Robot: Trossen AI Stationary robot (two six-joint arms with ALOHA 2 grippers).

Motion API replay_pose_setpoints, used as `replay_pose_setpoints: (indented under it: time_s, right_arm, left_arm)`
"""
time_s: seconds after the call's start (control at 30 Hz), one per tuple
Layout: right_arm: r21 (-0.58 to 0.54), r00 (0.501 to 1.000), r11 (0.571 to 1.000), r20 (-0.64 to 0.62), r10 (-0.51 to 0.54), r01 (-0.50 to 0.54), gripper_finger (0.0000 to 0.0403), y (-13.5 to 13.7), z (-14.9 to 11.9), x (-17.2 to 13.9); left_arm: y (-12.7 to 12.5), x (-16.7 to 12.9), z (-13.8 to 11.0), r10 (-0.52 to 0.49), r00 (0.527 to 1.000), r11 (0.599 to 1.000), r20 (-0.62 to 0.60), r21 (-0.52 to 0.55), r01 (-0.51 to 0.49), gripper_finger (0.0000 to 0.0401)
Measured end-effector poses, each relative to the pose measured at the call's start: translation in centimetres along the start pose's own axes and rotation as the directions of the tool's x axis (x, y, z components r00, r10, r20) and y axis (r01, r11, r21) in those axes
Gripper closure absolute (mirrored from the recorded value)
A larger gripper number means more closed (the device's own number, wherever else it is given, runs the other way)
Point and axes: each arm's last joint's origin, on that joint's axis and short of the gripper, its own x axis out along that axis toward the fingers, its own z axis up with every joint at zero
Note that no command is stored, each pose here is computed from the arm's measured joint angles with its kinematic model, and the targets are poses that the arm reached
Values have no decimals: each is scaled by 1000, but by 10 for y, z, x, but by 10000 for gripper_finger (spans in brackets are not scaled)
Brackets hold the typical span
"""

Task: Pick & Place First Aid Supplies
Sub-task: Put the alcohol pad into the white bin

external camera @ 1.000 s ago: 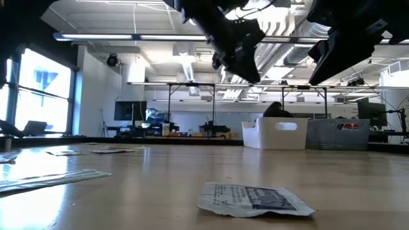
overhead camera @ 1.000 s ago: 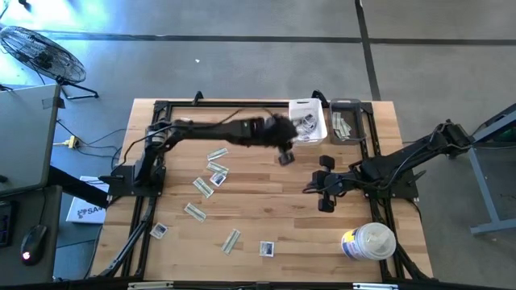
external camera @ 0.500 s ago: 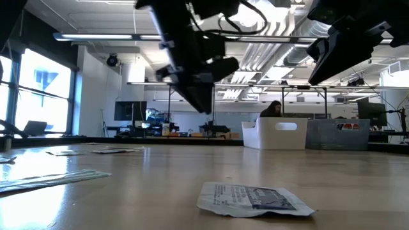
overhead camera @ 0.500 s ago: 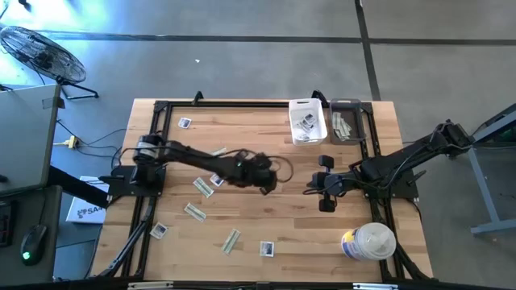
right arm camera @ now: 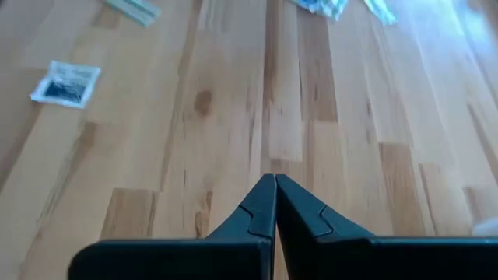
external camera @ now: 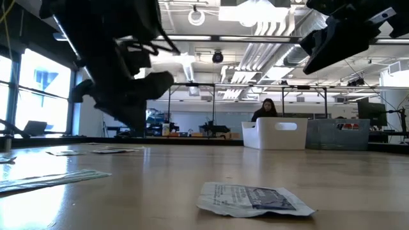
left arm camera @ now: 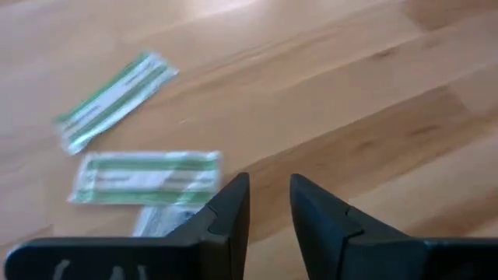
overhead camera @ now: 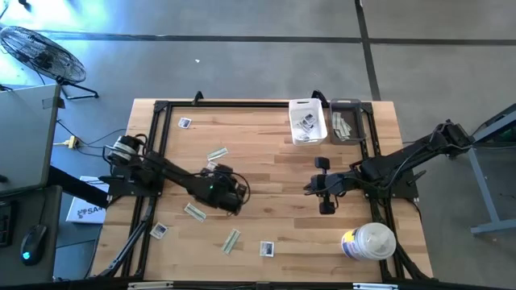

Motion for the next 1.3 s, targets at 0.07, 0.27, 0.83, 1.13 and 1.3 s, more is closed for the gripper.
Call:
replay_pose_setpoints:
  time_s: [0.07,0.27,0.83,1.13,1.3]
  right_arm:
    - [-11,1000,1000,24,4,-4,400,0,2,0]
    - [-24,998,1000,56,7,-6,396,1,6,0]
    - [-22,998,1000,57,8,-7,401,1,6,0]
    - [-13,998,1000,55,8,-8,399,1,5,0]
    - [-14,999,1000,53,8,-7,401,1,5,0]
  left_arm:
    - [5,6,-1,13,1000,999,-19,-40,-14,309]
    - [14,19,-7,25,999,997,-22,-78,-27,309]
    - [17,32,-22,46,998,996,-52,-80,-50,262]
    - [15,39,-29,59,998,995,-37,-73,-62,299]
    - [19,39,-29,91,994,993,-64,-68,-95,346]
